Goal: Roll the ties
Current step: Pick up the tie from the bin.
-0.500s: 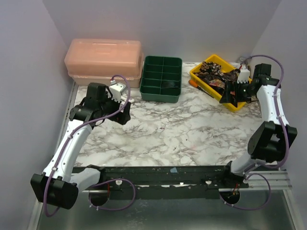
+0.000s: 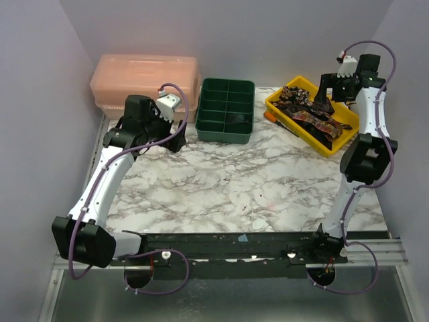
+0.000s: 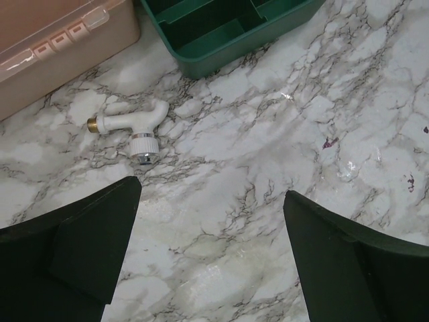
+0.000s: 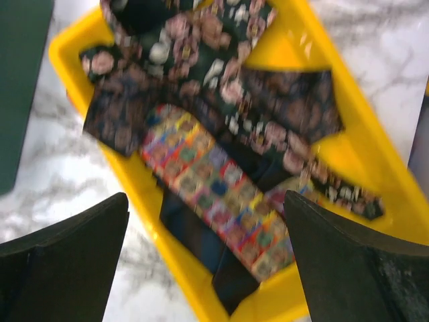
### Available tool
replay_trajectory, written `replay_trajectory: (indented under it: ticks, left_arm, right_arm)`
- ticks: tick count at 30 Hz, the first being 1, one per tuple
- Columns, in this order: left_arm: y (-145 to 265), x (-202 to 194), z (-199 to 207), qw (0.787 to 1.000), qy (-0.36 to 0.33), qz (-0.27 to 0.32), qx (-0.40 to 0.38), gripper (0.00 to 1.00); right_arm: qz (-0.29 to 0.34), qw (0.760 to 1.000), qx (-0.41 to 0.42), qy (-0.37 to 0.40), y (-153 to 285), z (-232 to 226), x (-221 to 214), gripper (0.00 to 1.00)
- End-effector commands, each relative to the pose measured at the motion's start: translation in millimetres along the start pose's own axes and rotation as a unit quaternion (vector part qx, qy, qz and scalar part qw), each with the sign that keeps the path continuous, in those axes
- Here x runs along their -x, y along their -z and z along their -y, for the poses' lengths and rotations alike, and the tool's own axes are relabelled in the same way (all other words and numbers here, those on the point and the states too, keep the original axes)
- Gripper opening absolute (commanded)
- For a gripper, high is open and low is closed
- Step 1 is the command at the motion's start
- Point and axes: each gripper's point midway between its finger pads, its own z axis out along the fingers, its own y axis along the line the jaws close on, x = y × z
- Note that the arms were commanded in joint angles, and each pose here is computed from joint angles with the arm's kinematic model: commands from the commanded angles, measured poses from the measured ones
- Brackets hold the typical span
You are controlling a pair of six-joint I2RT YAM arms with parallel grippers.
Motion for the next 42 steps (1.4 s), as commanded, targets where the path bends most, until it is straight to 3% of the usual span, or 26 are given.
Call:
replay_trajectory:
  ticks: [1,9,15,18,19,20,22,24,26,32,42]
  left_arm:
    - [-3,17,-7,1.0,-0.009,0.022,0.0,0.98]
    - [-4,8,-21,1.0,0.013,0.0,0.025,0.98]
    - [5,2,-28,0.999,0.012,-0.013,0.044,0.98]
    - [11,5,-29,0.999,0.006,-0.01,0.05,0.98]
    - [12,5,-29,0.999,0.003,-0.01,0.05,0.98]
    - [12,7,-29,0.999,0.0,-0.008,0.049,0.98]
    - [12,11,-29,0.999,-0.007,-0.005,0.046,0.98]
    - [15,18,-31,0.999,-0.007,-0.003,0.052,0.98]
    - [18,25,-33,0.998,-0.003,0.004,0.06,0.98]
    - [18,30,-32,0.998,0.002,0.025,0.059,0.98]
    - [34,44,-36,0.995,0.02,0.053,0.081,0.99]
  right_arm:
    - [0.041,0.999,0.028,-0.017,-45,-3,35,1.0]
    - [0.077,0.995,0.053,0.037,-115,-37,45,1.0]
    - [0.094,0.995,-0.002,0.025,-160,-16,41,0.99]
    - [0.107,0.994,-0.029,0.02,-169,-5,46,0.86]
    - [0.108,0.993,-0.034,0.021,-170,-3,47,0.78]
    - [0.108,0.993,-0.037,0.023,-169,-3,47,0.67]
    - [0.107,0.993,-0.039,0.025,-164,-3,49,0.35]
    - [0.106,0.993,-0.024,0.034,-148,-12,56,0.12]
    - [0.118,0.992,-0.012,0.041,-119,-23,73,0.0]
    - [0.212,0.975,0.025,0.067,0,-66,141,0.0]
    - [0.341,0.932,0.099,0.072,147,-132,211,0.0]
